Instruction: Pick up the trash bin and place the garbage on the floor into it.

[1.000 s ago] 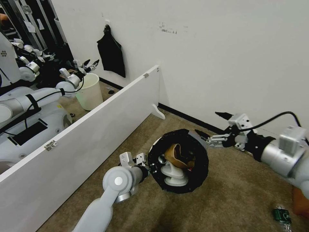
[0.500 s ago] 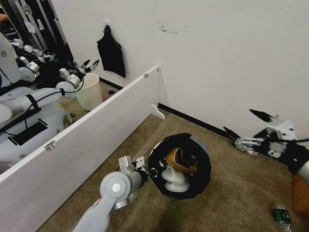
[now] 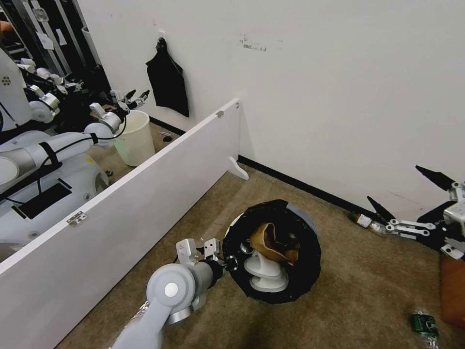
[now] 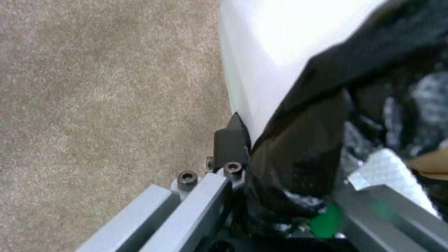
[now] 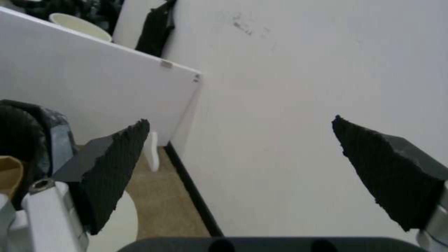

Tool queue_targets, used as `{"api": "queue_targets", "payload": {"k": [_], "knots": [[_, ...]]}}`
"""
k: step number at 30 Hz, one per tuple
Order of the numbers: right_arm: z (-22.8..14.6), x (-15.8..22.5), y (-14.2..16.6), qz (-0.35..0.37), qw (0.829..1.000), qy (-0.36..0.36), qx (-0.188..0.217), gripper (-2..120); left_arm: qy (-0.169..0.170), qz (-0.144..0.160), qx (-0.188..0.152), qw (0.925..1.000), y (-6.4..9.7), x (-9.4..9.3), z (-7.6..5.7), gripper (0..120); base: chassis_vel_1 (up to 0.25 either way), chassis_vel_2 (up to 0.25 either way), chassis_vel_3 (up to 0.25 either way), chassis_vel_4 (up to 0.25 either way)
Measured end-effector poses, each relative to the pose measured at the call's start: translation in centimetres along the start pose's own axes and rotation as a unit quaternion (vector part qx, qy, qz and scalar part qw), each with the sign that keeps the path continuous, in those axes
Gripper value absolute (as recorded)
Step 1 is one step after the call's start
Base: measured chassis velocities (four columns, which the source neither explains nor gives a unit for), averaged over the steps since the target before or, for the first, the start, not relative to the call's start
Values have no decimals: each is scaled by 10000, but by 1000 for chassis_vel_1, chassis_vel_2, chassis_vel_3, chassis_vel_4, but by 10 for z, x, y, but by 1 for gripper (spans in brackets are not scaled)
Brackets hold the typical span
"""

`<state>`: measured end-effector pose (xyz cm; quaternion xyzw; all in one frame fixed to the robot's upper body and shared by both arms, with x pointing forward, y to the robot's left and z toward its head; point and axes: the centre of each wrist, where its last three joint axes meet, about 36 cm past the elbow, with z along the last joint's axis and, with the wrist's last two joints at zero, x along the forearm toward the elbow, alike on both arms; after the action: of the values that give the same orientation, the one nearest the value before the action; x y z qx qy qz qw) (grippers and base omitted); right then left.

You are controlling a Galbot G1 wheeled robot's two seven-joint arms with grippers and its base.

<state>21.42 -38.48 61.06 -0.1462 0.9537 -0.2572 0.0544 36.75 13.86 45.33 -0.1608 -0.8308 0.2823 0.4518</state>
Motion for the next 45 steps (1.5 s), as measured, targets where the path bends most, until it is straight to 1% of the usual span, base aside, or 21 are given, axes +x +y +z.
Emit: {"api": "queue_targets", "payload": {"k": [6, 14, 17, 18, 28, 45], "knots": [[5, 11, 4, 166, 9999, -23, -6, 100, -22, -29, -7, 10000, 0, 1, 3, 0, 0, 0, 0, 0], [8, 19, 6, 347, 9994, -68, -11, 100, -76, -49, -32, 10000, 0, 4, 1, 0, 0, 0, 0, 0], [12, 27, 11, 472, 9989, 1, -28, 100, -114, -74, -76, 9999, 0, 6, 0, 0, 0, 0, 0, 0], [15, 33, 15, 563, 9984, 46, -90, 100, -149, -86, -129, 9998, 0, 7, 0, 0, 0, 0, 0, 0], [17, 41, 17, 833, 9961, 88, -264, 100, -300, -73, -317, 9990, 1, 8, -2, 0, 0, 0, 0, 0], [18, 48, 19, 904, 9953, 68, -339, 100, -453, -92, -479, 9978, 3, 6, -1, 0, 0, 0, 0, 0]]}}
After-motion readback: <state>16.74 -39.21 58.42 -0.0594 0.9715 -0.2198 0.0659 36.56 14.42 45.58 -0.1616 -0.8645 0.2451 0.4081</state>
